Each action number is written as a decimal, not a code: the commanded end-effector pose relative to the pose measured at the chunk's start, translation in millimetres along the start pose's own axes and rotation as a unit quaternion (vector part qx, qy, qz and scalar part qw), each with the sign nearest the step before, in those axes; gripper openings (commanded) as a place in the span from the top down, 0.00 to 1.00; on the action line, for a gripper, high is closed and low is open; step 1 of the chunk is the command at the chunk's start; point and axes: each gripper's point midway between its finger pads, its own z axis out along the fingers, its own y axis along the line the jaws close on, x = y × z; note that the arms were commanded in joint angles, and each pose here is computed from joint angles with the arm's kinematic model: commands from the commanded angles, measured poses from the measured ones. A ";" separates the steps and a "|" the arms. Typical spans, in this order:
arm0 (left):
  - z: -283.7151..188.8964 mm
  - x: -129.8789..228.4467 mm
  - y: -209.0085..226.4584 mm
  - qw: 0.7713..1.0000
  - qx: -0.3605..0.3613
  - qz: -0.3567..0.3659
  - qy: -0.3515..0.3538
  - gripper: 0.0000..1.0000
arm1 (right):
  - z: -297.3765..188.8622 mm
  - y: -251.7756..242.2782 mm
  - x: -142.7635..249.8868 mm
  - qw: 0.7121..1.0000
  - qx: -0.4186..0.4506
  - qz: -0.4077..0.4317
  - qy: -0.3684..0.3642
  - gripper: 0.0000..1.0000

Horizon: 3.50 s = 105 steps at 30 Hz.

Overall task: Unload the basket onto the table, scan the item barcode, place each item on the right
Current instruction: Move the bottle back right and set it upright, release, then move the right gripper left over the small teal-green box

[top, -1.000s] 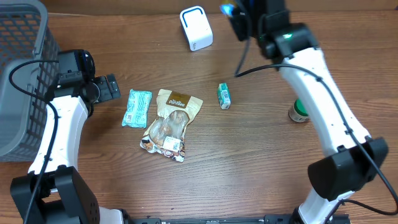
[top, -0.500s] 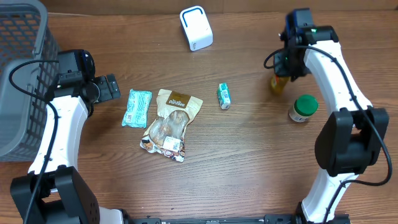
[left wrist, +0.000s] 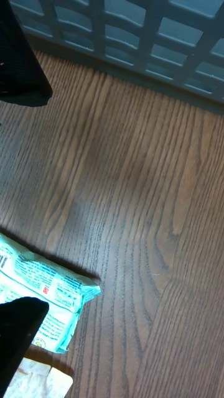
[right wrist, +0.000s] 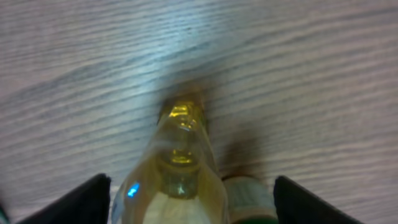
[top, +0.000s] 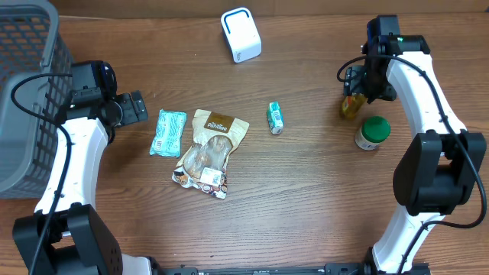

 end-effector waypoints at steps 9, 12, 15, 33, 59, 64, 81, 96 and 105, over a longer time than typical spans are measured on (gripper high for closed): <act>-9.1 -10.4 -2.7 1.000 0.002 0.007 -0.017 0.00 | -54.6 1.3 -25.5 0.997 -0.018 0.027 -0.066 0.00; -9.0 -10.2 -2.6 1.000 0.002 0.007 -0.017 0.01 | -97.7 18.2 -33.1 0.992 -0.074 0.023 -0.104 0.00; -9.1 -10.4 -2.7 1.000 0.002 0.007 -0.017 0.01 | -130.1 45.4 -27.7 0.981 -0.150 0.004 -0.121 0.05; -9.1 -10.4 -2.7 1.000 0.002 0.007 -0.017 0.00 | -131.1 204.2 72.5 0.953 -0.238 -0.181 -0.042 0.16; -9.1 -10.4 -2.7 1.000 0.002 0.007 -0.017 0.00 | -111.5 234.5 86.6 0.946 -0.235 -0.217 -0.059 0.23; -9.1 -10.4 -2.7 1.000 0.002 0.007 -0.017 0.01 | -107.9 226.7 79.3 0.952 -0.207 -0.213 -0.073 0.28; -9.1 -10.4 -2.7 1.000 0.002 0.007 -0.017 0.01 | -104.8 218.1 71.2 0.958 -0.176 -0.209 -0.089 0.00; -9.1 -10.4 -2.7 1.000 0.002 0.007 -0.017 0.00 | -104.7 217.9 71.4 0.958 -0.175 -0.209 -0.089 0.02; -9.1 -10.4 -2.7 1.000 0.002 0.007 -0.017 0.00 | -101.8 207.8 63.3 0.963 -0.143 -0.204 -0.103 0.16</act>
